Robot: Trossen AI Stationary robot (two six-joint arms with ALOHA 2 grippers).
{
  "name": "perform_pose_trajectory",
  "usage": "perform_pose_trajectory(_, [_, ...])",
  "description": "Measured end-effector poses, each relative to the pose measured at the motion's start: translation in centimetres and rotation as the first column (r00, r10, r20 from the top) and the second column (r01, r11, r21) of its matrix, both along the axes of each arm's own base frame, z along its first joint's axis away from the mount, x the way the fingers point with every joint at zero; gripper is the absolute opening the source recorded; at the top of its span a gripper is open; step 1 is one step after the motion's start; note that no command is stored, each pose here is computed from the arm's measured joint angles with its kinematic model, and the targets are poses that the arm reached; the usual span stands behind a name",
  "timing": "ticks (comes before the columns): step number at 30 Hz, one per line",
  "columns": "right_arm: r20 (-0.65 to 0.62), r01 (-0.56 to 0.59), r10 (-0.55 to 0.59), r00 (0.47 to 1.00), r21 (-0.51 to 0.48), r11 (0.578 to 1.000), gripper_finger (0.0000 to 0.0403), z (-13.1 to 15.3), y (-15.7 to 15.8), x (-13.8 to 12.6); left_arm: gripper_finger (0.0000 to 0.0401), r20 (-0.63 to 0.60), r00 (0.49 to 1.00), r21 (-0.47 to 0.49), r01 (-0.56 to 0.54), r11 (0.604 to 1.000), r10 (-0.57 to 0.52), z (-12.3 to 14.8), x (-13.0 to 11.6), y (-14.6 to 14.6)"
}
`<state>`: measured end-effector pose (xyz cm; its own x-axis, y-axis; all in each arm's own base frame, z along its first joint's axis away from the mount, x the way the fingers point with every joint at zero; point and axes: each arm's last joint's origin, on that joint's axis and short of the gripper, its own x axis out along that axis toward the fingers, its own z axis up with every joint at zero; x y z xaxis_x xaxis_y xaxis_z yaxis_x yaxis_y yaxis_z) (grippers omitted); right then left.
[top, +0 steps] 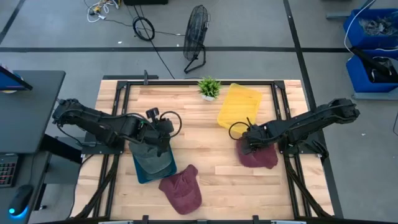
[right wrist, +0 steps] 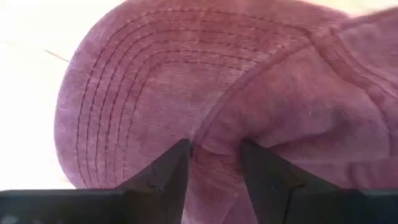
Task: Pick & Place hat
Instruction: Put the right red cap into the yellow bin
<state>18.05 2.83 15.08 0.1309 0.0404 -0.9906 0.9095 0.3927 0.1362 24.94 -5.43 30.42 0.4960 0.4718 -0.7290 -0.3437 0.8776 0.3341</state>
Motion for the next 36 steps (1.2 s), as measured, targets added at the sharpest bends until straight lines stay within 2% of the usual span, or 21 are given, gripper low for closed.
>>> perform_pose_trajectory(6, [0.012,0.014,-0.014,1.0,0.0,1.0,0.0127,-0.4,0.0,-0.1,0.0069,-0.003,0.999,0.07,0.053,0.996,-0.053,0.4,1.0,1.7])
perform_pose_trajectory(10, [0.016,0.016,-0.015,1.0,-0.019,1.0,0.0069,-0.4,-0.1,-0.1,0.0069,-0.003,0.998,0.104,0.065,0.993,-0.065,0.6,1.5,2.8])
perform_pose_trajectory(13, [0.017,-0.042,0.043,0.999,-0.032,0.999,0.0015,-0.4,-0.1,-0.1,0.0069,-0.013,0.998,0.118,0.064,0.991,-0.063,0.6,1.6,3.4])
perform_pose_trajectory(18, [0.057,-0.078,0.078,0.995,0.011,0.997,0.0011,-0.1,0.1,0.5,0.0069,-0.014,0.999,0.12,0.039,0.992,-0.038,0.6,1.6,4.1])
perform_pose_trajectory(21, [0.119,-0.15,0.145,0.982,0.029,0.988,0.0005,1.7,0.6,1.7,0.0069,-0.014,1.0,0.12,0.029,0.992,-0.027,0.6,1.7,4.4])
perform_pose_trajectory(24, [0.142,-0.213,0.206,0.968,0.033,0.977,0.0008,4.5,1.2,2.8,0.0069,-0.011,1.0,0.117,0.022,0.993,-0.02,0.6,1.7,4.5])
perform_pose_trajectory(27, [0.236,-0.295,0.291,0.927,-0.018,0.955,0.0008,8.3,2.1,4.2,0.0069,0.0,1.0,0.107,0.007,0.994,-0.007,0.6,1.7,4.5])
perform_pose_trajectory(29, [0.3,-0.366,0.372,0.878,-0.078,0.927,0.0006,10.8,2.6,4.9,0.0069,0.001,1.0,0.106,0.007,0.994,-0.007,0.6,1.7,4.4])
perform_pose_trajectory(32, [0.356,-0.449,0.518,0.778,-0.263,0.854,0.0006,14.0,3.1,5.7,0.0069,0.001,1.0,0.106,0.007,0.994,-0.008,0.6,1.7,4.4])
perform_pose_trajectory(34, [0.31,-0.484,0.62,0.721,-0.414,0.771,0.0006,15.4,3.1,5.8,0.0069,0.003,1.0,0.104,0.004,0.995,-0.004,0.6,1.6,4.4])
perform_pose_trajectory(36, [0.19,-0.508,0.693,0.695,-0.554,0.66,0.0006,16.1,2.7,5.7,0.0069,0.013,1.0,0.094,-0.01,0.996,0.008,0.6,1.6,4.4])
